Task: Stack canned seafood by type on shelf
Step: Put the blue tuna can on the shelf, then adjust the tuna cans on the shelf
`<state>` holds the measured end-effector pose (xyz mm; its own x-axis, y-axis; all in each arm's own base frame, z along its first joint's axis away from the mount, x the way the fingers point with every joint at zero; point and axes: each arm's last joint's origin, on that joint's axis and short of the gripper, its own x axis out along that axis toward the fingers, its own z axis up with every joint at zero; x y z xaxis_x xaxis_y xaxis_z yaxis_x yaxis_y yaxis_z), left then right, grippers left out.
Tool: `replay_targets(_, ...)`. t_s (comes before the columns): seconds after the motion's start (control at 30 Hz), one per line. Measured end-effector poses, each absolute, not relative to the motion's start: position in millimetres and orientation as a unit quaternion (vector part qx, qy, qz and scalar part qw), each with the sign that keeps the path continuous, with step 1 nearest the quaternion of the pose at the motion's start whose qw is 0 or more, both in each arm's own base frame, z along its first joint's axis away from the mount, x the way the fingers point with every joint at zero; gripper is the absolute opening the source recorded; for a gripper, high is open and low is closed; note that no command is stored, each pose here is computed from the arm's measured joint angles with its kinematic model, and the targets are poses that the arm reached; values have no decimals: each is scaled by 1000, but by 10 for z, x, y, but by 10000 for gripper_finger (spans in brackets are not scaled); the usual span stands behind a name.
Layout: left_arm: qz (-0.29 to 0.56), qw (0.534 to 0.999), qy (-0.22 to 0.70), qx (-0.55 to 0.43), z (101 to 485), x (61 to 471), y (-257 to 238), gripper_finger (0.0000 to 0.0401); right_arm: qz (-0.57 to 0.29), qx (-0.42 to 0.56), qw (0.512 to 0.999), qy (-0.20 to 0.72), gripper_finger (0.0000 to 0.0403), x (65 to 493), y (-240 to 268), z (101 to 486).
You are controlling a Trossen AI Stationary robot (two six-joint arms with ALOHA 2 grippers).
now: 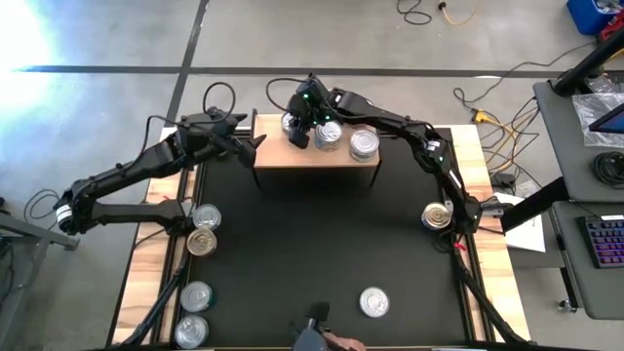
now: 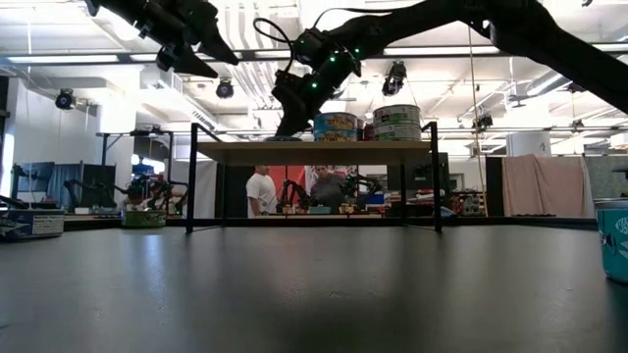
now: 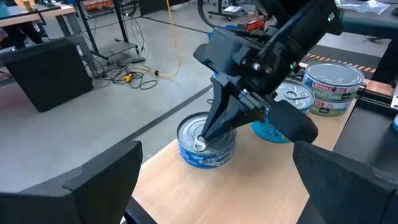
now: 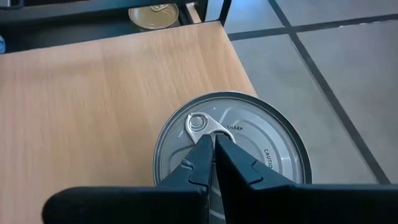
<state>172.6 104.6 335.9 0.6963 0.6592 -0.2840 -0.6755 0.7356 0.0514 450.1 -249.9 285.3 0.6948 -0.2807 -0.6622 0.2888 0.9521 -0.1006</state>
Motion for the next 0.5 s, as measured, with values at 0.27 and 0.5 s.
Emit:
replay_targets(0.27, 361, 919, 157, -26, 3317, 1763, 1067, 400, -149, 5, 932, 331, 12, 4526, -2378, 3070)
replay_targets(0.5, 359, 917, 173, -17, 3277, 1800, 1088, 400, -191, -20, 939, 285, 12, 4381, -2418, 3490)
